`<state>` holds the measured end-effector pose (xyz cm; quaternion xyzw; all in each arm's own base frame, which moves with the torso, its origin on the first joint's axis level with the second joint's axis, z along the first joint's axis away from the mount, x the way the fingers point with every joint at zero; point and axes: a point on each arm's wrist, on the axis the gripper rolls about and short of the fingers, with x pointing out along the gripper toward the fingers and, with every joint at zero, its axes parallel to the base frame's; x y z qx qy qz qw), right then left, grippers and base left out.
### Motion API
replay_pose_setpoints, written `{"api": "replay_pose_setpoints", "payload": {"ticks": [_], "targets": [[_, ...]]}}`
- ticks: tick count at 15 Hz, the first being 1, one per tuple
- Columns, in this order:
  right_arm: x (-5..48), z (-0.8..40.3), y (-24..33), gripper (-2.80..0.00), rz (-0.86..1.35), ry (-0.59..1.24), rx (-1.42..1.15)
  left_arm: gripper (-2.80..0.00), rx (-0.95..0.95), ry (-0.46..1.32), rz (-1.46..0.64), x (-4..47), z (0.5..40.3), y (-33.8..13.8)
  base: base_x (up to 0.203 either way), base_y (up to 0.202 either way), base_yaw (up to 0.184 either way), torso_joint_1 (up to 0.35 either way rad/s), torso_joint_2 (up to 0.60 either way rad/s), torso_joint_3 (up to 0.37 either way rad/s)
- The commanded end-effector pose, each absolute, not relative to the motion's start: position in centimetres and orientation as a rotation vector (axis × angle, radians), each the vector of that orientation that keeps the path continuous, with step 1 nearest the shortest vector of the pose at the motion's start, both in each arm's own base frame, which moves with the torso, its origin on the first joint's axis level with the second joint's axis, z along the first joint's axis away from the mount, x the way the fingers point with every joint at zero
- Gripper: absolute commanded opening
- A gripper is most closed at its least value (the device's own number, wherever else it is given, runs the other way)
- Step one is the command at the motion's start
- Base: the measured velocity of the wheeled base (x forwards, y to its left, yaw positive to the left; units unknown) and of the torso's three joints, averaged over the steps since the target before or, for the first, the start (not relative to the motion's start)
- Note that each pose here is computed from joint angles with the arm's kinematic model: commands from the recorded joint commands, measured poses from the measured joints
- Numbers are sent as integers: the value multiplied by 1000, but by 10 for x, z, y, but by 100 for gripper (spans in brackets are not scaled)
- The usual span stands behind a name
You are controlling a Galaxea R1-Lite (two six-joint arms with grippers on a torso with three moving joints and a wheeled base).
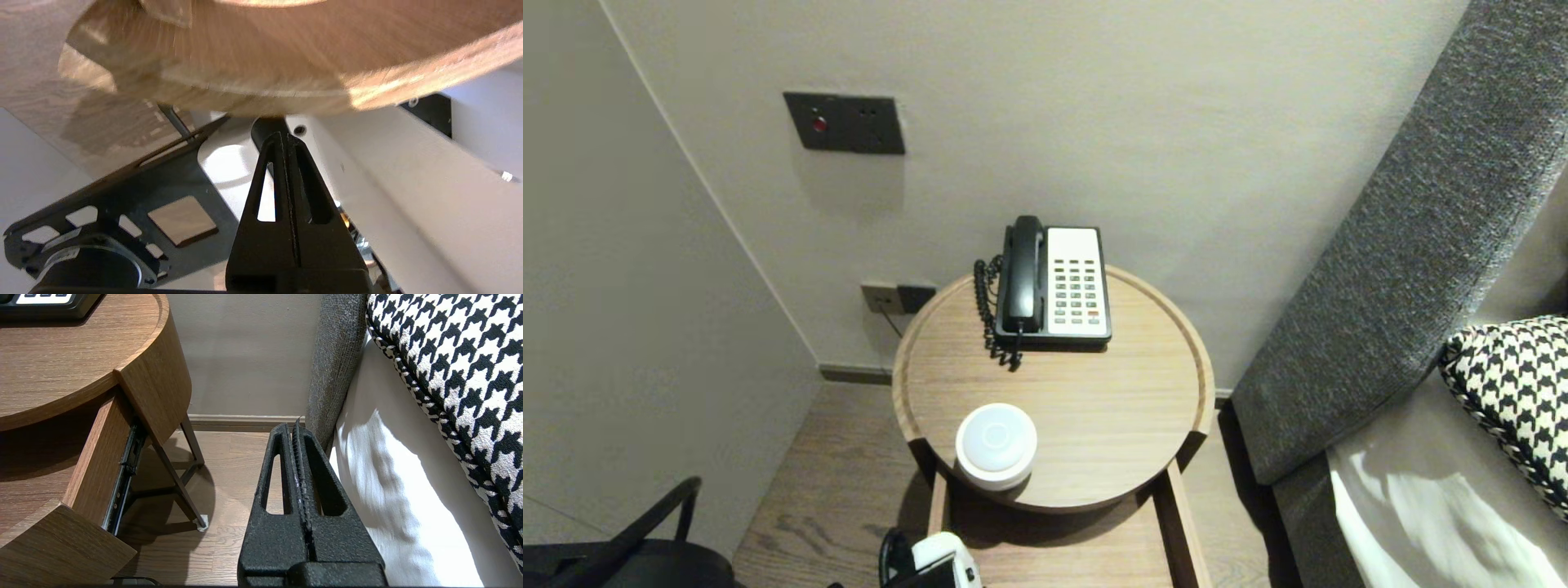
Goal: Close the nightstand drawer
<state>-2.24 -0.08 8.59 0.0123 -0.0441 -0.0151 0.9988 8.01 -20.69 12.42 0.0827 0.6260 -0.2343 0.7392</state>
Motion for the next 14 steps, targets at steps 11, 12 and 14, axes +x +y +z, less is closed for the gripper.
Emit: {"api": "replay_pose_setpoints", "payload": {"ticks": [11, 12, 14], "targets": [[-19, 75, -1, -280, -30, -49, 24, -280, 54, 1250, -415, 111, 131, -212, 0, 0, 0, 0, 0, 0], [-19, 75, -1, -280, -30, -49, 24, -280, 38, 1241, -405, 116, 130, -211, 0, 0, 0, 0, 0, 0], [-19, 75, -1, -280, -30, -49, 24, -280, 16, 1232, -391, 122, 129, -211, 0, 0, 0, 0, 0, 0]]}}
